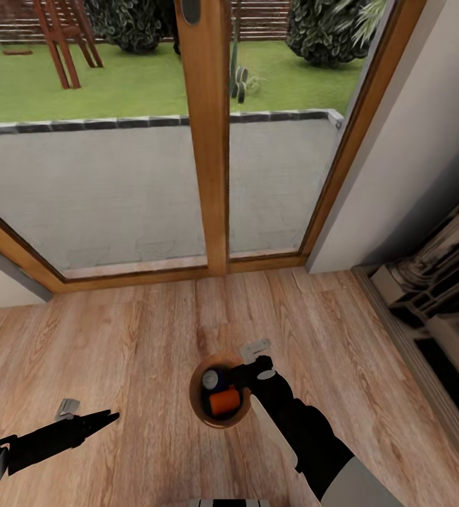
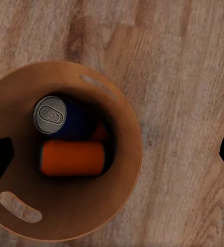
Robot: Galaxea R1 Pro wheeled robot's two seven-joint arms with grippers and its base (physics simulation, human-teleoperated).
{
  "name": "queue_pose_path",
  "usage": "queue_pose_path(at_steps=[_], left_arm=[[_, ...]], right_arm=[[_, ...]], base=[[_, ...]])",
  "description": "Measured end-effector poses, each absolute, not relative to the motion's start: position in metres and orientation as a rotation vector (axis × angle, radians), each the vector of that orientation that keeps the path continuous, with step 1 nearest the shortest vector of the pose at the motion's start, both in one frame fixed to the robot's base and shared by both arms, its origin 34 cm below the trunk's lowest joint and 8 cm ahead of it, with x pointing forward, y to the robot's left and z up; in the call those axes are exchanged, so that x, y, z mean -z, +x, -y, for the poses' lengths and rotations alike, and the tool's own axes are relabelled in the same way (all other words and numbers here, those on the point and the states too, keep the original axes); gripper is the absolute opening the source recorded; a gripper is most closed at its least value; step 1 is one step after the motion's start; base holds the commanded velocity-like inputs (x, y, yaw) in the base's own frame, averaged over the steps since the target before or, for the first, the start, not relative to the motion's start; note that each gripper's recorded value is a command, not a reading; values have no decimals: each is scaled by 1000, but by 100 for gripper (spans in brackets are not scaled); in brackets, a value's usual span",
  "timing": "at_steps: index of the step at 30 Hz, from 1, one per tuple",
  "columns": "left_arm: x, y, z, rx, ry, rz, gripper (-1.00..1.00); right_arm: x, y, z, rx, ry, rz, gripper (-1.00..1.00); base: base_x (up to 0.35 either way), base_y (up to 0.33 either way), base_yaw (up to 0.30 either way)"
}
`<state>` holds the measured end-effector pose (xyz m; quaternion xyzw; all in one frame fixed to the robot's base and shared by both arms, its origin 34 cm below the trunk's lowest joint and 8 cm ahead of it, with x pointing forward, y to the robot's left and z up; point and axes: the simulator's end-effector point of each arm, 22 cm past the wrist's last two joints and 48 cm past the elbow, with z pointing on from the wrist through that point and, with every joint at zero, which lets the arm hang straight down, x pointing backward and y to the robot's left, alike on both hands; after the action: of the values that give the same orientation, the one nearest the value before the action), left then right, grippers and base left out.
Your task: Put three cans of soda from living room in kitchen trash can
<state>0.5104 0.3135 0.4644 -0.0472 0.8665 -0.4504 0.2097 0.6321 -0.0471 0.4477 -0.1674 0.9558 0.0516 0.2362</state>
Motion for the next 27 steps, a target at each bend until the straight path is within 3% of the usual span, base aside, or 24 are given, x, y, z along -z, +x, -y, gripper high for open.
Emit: queue_pose_path(at_steps=[27], left_arm=[[-507, 516, -313, 1254, -131, -2414, 100]], right_arm=[[-491, 638, 48, -139, -458, -2622, 100]], base=[[0, 0, 0]])
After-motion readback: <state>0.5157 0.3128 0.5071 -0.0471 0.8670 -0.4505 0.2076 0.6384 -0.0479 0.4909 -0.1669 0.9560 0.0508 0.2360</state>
